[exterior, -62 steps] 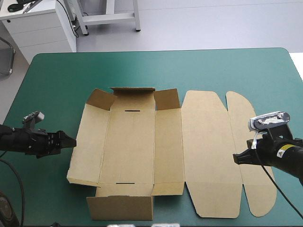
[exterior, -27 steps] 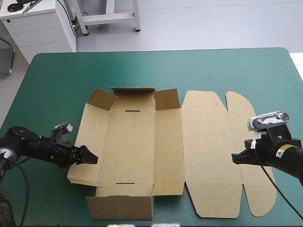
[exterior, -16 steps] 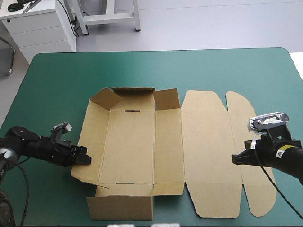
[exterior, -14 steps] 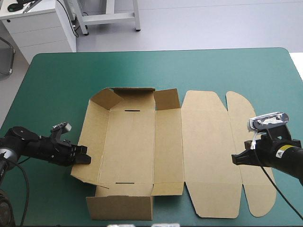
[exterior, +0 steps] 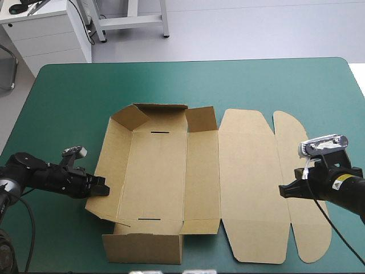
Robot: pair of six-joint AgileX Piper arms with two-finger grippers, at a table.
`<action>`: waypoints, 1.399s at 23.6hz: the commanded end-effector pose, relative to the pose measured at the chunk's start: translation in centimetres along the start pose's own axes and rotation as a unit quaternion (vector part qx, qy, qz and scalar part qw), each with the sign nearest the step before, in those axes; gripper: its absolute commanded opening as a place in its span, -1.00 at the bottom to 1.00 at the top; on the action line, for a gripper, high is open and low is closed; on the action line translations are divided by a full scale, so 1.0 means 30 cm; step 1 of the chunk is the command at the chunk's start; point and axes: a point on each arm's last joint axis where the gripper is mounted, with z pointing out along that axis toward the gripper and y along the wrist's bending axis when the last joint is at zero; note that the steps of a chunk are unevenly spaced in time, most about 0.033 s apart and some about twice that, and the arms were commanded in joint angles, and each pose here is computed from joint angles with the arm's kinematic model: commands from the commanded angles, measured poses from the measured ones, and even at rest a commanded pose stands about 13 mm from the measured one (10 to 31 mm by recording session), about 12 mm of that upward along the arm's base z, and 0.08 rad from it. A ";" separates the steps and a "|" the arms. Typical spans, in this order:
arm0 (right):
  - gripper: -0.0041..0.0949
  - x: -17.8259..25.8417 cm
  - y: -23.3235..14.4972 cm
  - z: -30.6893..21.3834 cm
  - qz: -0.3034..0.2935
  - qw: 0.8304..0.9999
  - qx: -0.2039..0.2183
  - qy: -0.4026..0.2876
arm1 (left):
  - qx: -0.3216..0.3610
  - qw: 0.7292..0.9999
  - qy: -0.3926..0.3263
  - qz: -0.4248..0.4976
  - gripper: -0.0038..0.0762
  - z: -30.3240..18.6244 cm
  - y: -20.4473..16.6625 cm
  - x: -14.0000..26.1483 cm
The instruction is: Fold the box
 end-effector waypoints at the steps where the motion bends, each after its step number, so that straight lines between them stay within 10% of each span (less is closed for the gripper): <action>1: -0.96 -0.033 -0.002 -0.022 -0.003 0.999 0.005 -0.043 | -0.009 0.999 -0.047 0.016 -0.92 -0.034 -0.023 -0.036; 13: -0.96 -0.057 -0.011 -0.080 -0.022 0.993 0.035 -0.111 | -0.098 0.968 -0.081 0.218 -0.92 -0.148 -0.297 -0.246; 21: -0.96 -0.068 0.012 -0.274 -0.028 0.971 0.048 -0.231 | -0.243 0.811 -0.233 0.479 -0.92 -0.313 -0.701 -0.361; 33: -0.96 -0.046 0.020 -0.290 -0.017 0.974 0.040 -0.223 | -0.336 0.623 -0.250 0.661 -0.92 -0.225 -0.877 -0.345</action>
